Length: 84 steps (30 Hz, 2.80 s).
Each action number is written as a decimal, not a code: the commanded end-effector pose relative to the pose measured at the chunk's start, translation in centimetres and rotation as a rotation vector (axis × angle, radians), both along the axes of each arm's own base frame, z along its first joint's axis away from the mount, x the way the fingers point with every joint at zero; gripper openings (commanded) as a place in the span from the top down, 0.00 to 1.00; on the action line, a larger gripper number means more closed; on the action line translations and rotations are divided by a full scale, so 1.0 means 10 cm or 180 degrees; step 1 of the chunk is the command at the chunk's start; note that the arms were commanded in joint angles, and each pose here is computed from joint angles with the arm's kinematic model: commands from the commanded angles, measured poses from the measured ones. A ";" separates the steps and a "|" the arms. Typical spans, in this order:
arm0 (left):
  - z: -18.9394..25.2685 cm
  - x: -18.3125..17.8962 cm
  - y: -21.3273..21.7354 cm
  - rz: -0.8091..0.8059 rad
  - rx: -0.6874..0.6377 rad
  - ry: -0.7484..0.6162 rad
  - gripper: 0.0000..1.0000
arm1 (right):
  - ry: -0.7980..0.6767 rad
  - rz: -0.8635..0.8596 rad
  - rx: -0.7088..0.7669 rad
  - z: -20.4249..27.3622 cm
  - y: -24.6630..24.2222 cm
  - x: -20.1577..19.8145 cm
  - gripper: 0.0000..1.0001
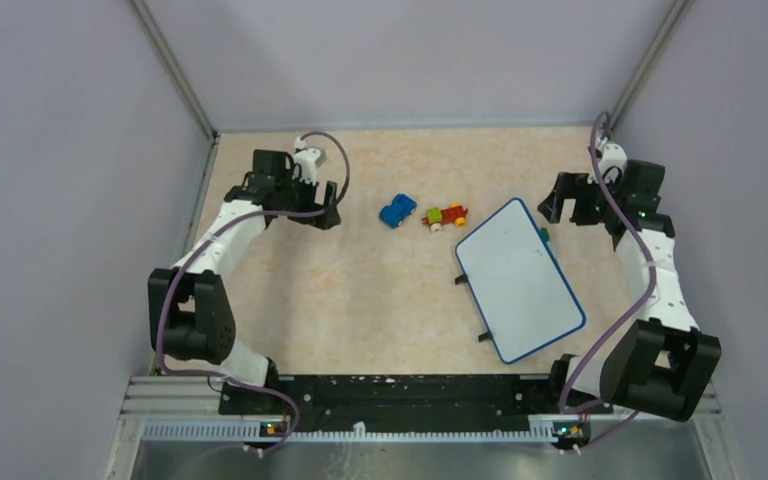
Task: Write a sentence on the whiteboard
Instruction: Move the whiteboard to the corner of the board.
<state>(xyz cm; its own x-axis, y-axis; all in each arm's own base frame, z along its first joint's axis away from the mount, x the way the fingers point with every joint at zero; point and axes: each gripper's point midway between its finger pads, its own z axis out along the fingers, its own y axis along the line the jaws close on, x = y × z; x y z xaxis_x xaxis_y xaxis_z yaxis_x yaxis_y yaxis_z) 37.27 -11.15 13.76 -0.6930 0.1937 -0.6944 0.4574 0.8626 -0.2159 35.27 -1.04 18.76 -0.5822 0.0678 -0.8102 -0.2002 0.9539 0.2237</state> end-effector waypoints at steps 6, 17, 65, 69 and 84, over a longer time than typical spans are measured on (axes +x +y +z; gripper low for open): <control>0.66 0.35 -0.47 -0.0890 -0.0166 -0.0668 0.01 | -0.0280 -0.0221 -0.0053 0.41 -0.13 0.17 0.02; 0.27 -0.10 -1.89 -0.1982 0.0022 -0.0510 0.05 | -0.0202 -0.0387 -0.0075 0.35 -0.24 0.20 0.01; -0.93 -0.90 -2.89 -0.1901 0.0634 -0.0201 0.84 | -0.0121 -0.0492 0.0070 0.35 -0.42 0.19 0.01; -0.95 -0.97 -2.60 -0.1749 0.0832 -0.0147 0.91 | -0.0124 -0.0484 0.0073 0.36 -0.42 0.19 0.01; -1.00 -0.99 -1.29 -0.0376 0.1358 0.0038 1.00 | -0.0150 -0.0465 0.0069 0.39 -0.41 0.18 0.01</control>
<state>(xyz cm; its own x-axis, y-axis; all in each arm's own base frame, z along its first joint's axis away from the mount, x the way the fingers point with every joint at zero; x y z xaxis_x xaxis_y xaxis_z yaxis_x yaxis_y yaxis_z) 25.77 -27.41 2.67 -0.5672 0.6478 -0.5085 0.7175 0.6919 0.0811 36.11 -4.58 19.55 -0.5913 0.1820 -0.7856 -0.0528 0.9634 0.2629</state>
